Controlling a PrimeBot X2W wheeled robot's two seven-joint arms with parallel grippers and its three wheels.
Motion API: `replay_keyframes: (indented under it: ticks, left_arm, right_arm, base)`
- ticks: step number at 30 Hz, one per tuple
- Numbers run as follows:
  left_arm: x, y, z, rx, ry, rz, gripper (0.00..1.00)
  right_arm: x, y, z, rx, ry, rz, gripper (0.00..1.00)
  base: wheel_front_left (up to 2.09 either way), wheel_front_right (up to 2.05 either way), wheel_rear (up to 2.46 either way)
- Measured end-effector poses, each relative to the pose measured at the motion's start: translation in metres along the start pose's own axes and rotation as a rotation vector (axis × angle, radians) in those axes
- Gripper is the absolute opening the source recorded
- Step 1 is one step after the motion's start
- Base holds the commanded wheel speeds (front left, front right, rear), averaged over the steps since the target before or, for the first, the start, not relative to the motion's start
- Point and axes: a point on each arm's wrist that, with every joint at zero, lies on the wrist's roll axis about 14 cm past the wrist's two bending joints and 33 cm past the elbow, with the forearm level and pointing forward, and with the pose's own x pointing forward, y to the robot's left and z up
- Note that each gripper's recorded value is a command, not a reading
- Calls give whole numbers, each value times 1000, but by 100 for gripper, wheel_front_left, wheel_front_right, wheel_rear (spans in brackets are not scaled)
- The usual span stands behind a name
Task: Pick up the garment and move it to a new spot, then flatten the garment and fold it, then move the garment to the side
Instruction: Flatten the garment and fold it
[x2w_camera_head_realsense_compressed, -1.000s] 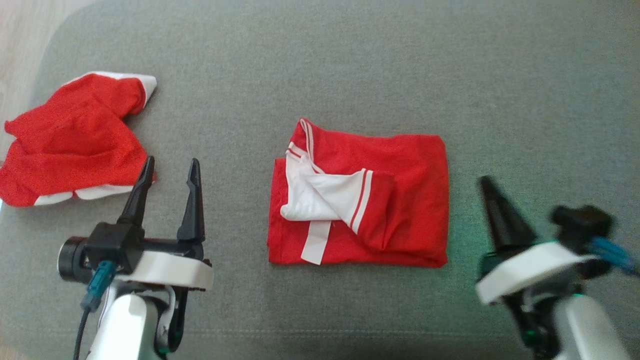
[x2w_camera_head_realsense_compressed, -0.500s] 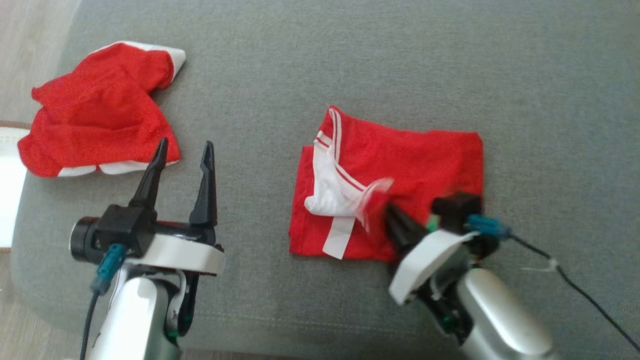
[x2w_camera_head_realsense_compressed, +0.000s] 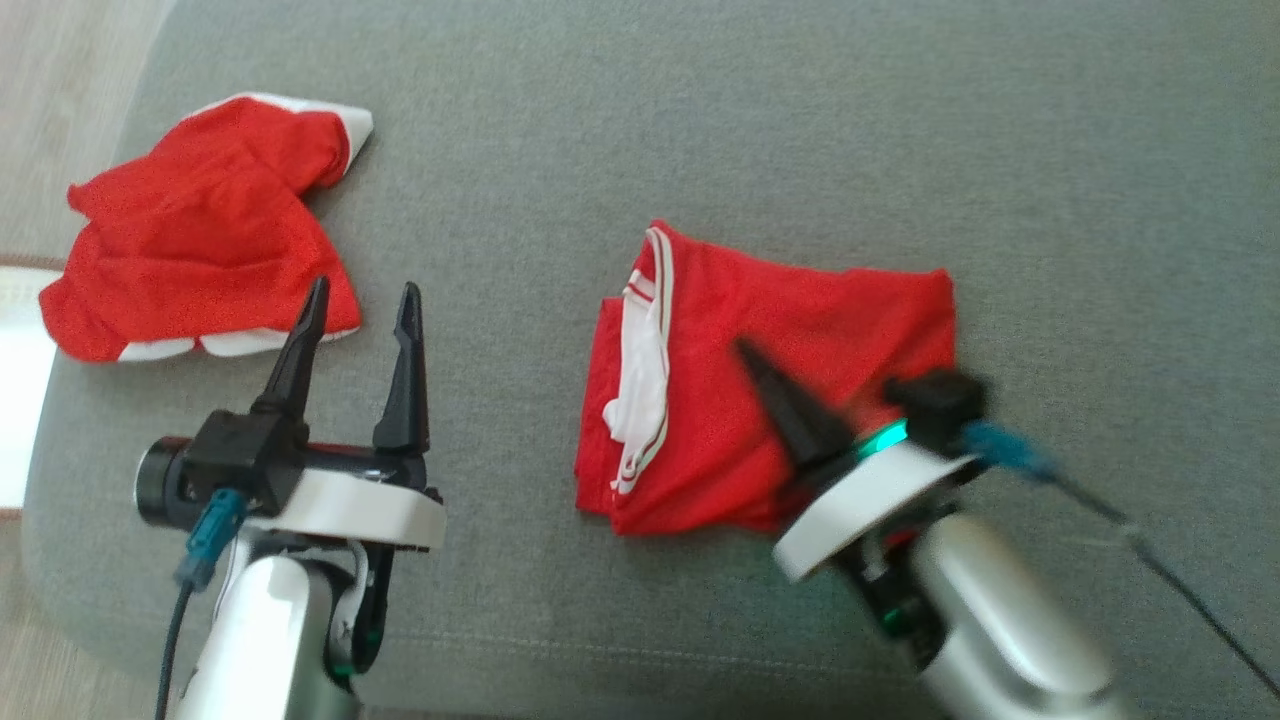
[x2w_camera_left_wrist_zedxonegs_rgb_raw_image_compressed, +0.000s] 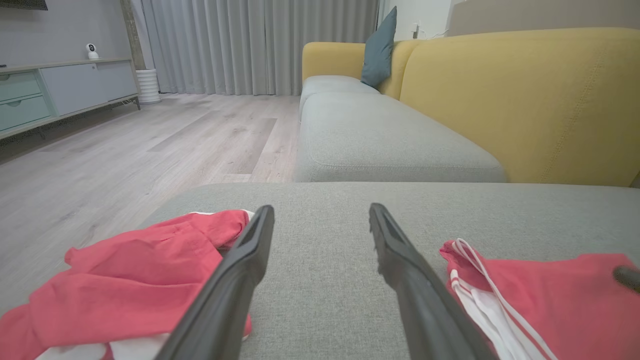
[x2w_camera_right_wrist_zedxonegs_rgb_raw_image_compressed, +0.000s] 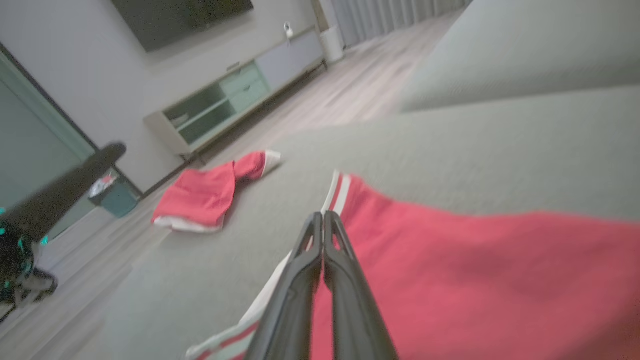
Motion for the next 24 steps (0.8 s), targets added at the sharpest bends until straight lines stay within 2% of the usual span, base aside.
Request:
replay_keyframes:
  ticks: [1,2,3,6,11,16,24]
  left_arm:
    - [0,0,1,-1,-4,-1,100]
    - [-1,0,3,-1,-8,0,100]
    - [-1,1,4,-1,-12,3,100]
    - [-5,2,6,2,-14,9,100]
    - [-13,-3,7,3,-14,-9,100]
    - [-18,-7,12,7,-26,-26,100]
    - [-35,-13,14,16,-26,-53,100]
  right_arm:
    - [-2,-8,15,-9,-49,-25,24]
    - [-6,-19,29,-22,-93,-57,85]
    - [-13,-31,43,-38,-137,-96,100]
    - [-44,-69,72,-86,-230,-231,100]
    - [-105,-109,85,-138,-254,-432,100]
    - [-141,-119,90,-164,-251,-526,100]
    - [-178,-102,81,-144,-228,-575,100]
  base:
    - [0,0,0]
    - [0,0,0]
    - [0,0,0]
    - [0,0,0]
    - [0,0,0]
    - [0,0,0]
    - [0,0,0]
